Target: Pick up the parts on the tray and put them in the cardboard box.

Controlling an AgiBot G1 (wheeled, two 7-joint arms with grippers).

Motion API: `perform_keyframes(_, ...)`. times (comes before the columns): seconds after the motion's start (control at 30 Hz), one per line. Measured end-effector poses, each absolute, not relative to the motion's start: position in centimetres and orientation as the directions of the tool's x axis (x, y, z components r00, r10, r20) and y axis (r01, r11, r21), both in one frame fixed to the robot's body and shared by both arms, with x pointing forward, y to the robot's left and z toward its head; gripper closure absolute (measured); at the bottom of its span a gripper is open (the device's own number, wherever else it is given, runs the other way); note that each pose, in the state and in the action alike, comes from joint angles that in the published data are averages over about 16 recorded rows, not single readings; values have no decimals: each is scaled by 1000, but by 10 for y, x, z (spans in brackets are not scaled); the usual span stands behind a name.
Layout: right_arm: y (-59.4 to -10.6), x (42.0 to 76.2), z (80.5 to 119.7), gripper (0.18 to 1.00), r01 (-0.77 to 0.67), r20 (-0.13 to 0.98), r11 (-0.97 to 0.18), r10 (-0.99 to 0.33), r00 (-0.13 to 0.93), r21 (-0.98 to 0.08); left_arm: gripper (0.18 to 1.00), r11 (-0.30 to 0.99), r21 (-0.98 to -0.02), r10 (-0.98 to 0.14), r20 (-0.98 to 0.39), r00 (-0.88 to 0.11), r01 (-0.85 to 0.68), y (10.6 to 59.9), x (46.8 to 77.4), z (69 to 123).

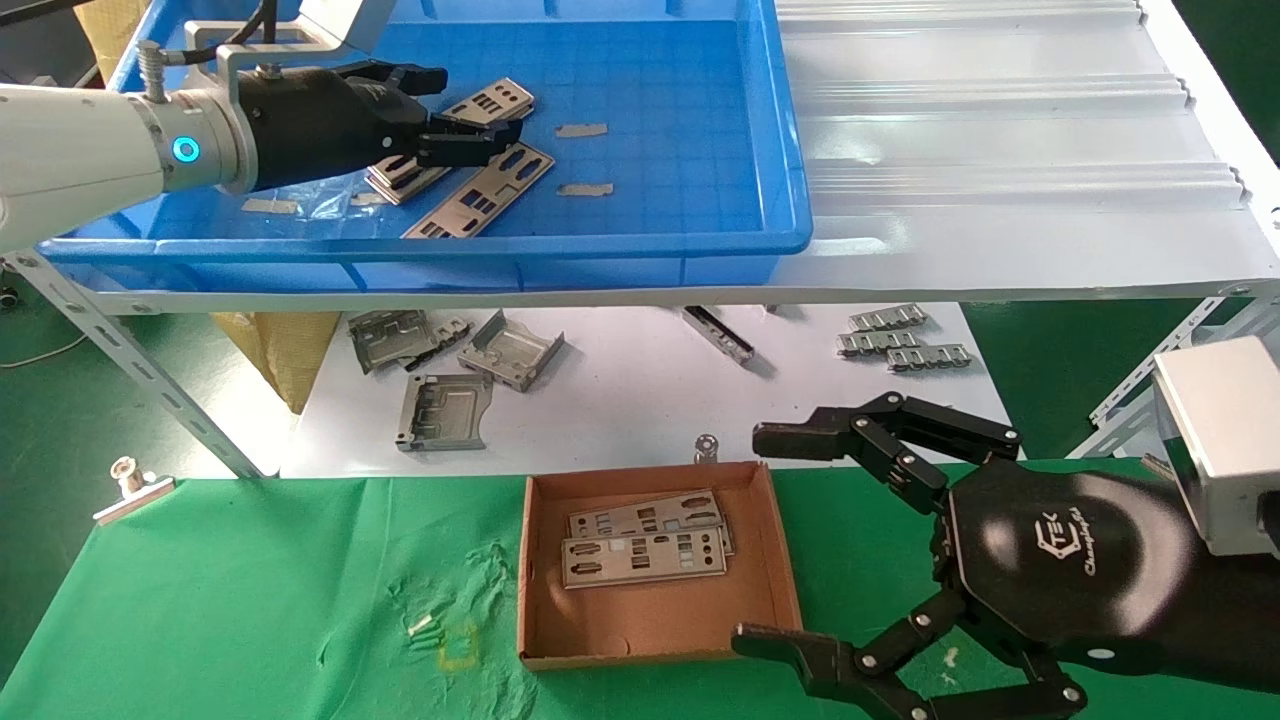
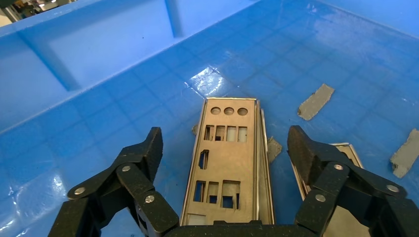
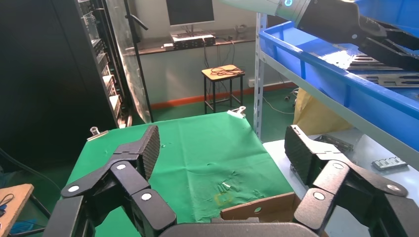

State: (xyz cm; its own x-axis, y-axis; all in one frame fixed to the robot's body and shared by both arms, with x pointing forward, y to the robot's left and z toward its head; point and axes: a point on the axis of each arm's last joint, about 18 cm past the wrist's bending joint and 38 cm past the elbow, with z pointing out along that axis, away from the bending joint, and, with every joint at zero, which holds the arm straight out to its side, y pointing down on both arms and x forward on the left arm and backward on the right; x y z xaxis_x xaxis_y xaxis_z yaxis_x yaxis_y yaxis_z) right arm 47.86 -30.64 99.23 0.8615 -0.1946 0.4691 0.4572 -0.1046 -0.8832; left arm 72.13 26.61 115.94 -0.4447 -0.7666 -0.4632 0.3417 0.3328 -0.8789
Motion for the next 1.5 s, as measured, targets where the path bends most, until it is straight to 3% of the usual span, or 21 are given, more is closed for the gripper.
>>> perform_keyframes(0.43,-306,479,992,189,457,469,-105,-195,861,-883,423,334,-881,-770,-460,-442,335,261,725,1156)
perform_keyframes(0.77,-306,479,992,179,457,469,-105,-195,861,-883,641,340,-878,-774,-465,-430,336,262,726,1159)
perform_keyframes(0.97,-306,479,992,178,457,469,-105,-195,861,-883,714,333,-874,-777,-467,-422,353,264,723,1167)
perform_keyframes(1.5,-306,479,992,178,457,469,-105,-195,861,-883,730,304,-846,-749,-497,-438,439,263,701,1197)
